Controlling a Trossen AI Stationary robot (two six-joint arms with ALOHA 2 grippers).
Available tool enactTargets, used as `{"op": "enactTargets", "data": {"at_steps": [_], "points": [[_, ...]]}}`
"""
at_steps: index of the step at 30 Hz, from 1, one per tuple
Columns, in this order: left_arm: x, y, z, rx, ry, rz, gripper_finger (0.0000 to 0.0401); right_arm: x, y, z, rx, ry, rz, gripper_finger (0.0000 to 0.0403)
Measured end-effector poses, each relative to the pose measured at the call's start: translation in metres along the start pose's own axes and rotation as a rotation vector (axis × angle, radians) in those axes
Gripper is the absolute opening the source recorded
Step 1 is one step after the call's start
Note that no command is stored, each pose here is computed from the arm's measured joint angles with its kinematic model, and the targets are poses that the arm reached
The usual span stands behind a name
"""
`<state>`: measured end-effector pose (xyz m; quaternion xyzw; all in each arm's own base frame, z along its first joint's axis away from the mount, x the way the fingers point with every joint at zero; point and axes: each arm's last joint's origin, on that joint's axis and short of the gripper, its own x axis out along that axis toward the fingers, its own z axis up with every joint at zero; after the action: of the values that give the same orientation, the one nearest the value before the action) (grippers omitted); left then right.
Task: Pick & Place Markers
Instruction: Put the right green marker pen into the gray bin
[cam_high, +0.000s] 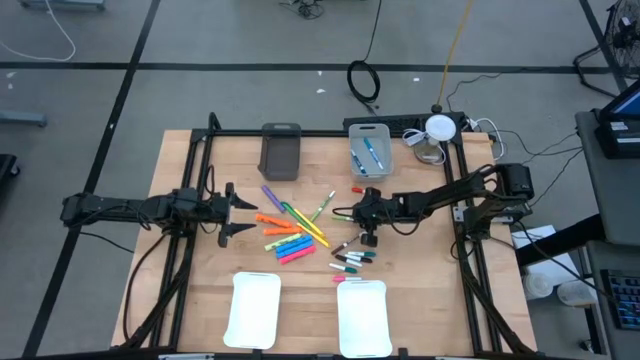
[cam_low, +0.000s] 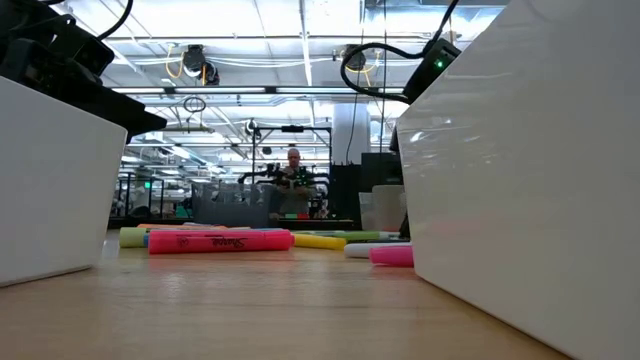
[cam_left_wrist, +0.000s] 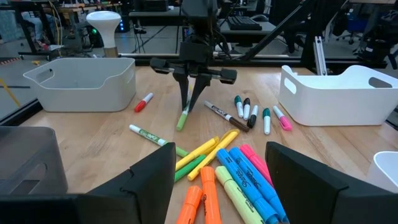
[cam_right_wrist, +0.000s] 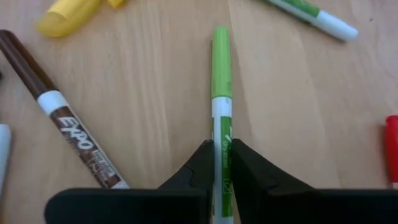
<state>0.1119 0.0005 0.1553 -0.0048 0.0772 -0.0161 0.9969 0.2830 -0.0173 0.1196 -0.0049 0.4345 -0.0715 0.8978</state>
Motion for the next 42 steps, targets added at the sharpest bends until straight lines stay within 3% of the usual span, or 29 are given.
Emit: {"op": "enactTargets", "data": {"at_steps": [12,42], "points": [[0.0,0.0,0.0,0.0,0.0,0.0,0.0251,-0.016,-0.001,0.01,0.007,-0.061,0.0,0.0028],[0.0,0.0,0.0,0.0,0.0,0.0,0.0251,-0.019,-0.002,0.013,-0.002,-0.089,-0.003,0.0032]]}}
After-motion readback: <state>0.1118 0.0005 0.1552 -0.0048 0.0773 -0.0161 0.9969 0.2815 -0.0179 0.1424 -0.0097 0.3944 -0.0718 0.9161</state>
